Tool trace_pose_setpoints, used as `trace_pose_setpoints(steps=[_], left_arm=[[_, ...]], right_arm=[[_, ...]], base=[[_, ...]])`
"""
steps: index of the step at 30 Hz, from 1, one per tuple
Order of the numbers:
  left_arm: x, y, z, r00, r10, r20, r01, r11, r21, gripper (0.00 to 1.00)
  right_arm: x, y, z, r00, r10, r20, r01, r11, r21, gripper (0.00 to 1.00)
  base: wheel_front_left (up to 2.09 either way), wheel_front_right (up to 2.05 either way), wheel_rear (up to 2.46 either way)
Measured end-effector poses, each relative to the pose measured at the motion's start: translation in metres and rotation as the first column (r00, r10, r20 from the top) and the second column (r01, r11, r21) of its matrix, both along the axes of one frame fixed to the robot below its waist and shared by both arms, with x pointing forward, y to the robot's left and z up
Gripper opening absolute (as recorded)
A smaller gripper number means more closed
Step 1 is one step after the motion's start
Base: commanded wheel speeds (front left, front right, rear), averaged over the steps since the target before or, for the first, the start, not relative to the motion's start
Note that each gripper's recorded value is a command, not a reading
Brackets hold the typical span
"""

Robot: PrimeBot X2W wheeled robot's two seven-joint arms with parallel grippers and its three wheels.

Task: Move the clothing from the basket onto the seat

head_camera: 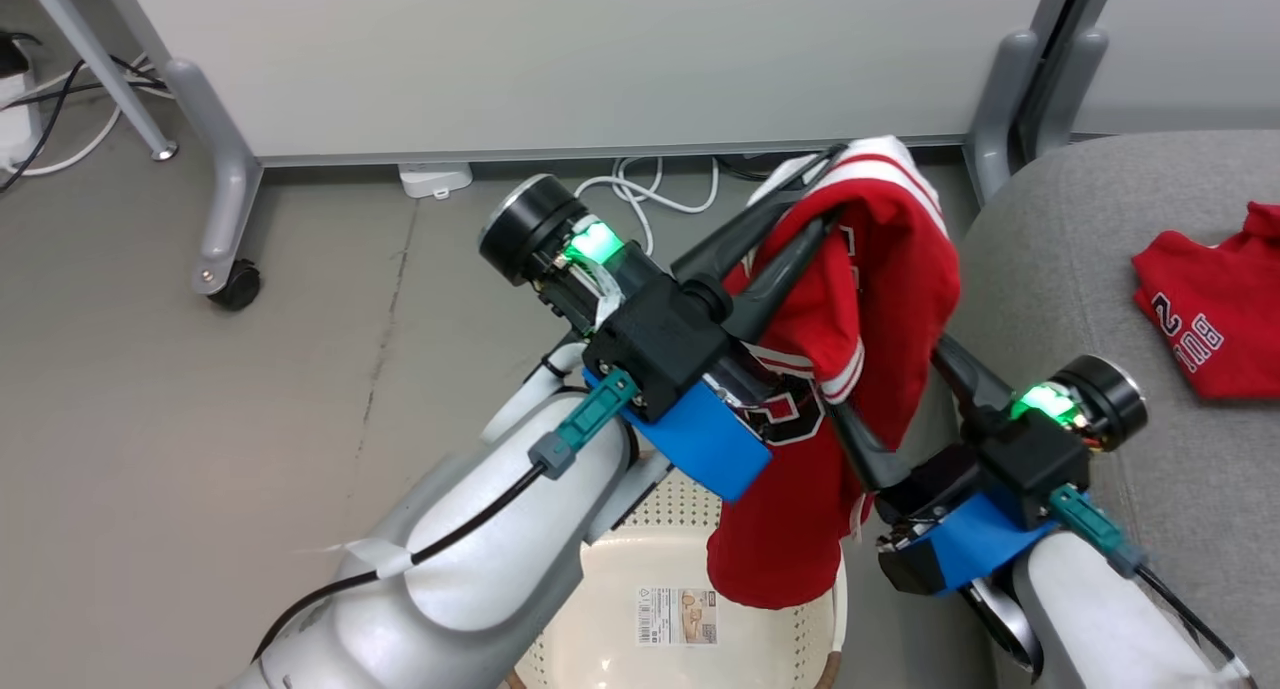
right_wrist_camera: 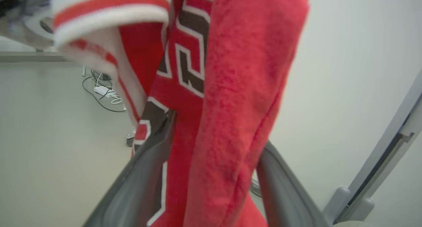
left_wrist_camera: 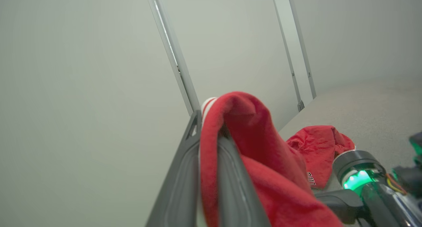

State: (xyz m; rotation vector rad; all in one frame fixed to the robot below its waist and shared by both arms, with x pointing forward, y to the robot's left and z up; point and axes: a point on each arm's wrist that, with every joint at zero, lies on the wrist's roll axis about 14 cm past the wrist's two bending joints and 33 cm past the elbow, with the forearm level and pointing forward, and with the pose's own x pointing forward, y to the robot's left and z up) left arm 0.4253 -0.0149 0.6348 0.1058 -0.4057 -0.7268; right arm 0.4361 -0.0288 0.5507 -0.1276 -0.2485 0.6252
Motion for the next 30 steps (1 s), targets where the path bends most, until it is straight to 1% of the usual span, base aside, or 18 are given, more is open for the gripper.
trace_pose_setpoints(steps=[2, 6, 7, 8, 9, 30], left_arm=[[-0.002, 0.000, 0.001, 1.000, -0.003, 0.002, 0.003, 1.000, -0.003, 0.00], [-0.004, 0.001, -0.001, 1.000, -0.003, -0.001, 0.003, 1.000, 0.001, 0.00], [-0.004, 0.001, -0.001, 1.000, -0.002, -0.002, 0.002, 1.000, 0.001, 0.00], [-0.004, 0.002, -0.001, 1.000, 0.000, -0.002, 0.000, 1.000, 0.001, 0.00], [-0.004, 0.003, -0.001, 1.000, 0.002, -0.002, -0.002, 1.000, 0.002, 0.00], [-0.007, 0.002, -0.006, 1.000, 0.002, -0.012, -0.001, 1.000, 0.017, 0.00]], right_arm=[[0.000, 0.010, -0.007, 0.999, 0.038, -0.019, -0.038, 0.999, -0.017, 1.00], [-0.005, 0.031, -0.017, 0.992, 0.109, -0.057, -0.110, 0.994, -0.020, 1.00], [-0.004, 0.033, -0.019, 0.991, 0.114, -0.064, -0.116, 0.993, -0.016, 0.89], [-0.004, 0.034, -0.020, 0.991, 0.116, -0.069, -0.117, 0.993, -0.012, 0.49], [-0.004, 0.035, -0.020, 0.990, 0.117, -0.072, -0.118, 0.993, -0.009, 0.00], [-0.009, 0.034, -0.016, 0.991, 0.107, -0.074, -0.106, 0.994, 0.015, 0.00]], base=[[0.00, 0.00, 0.00], [0.00, 0.00, 0.00], [0.00, 0.00, 0.00], [0.00, 0.00, 0.00], [0.00, 0.00, 0.00], [0.00, 0.00, 0.00]])
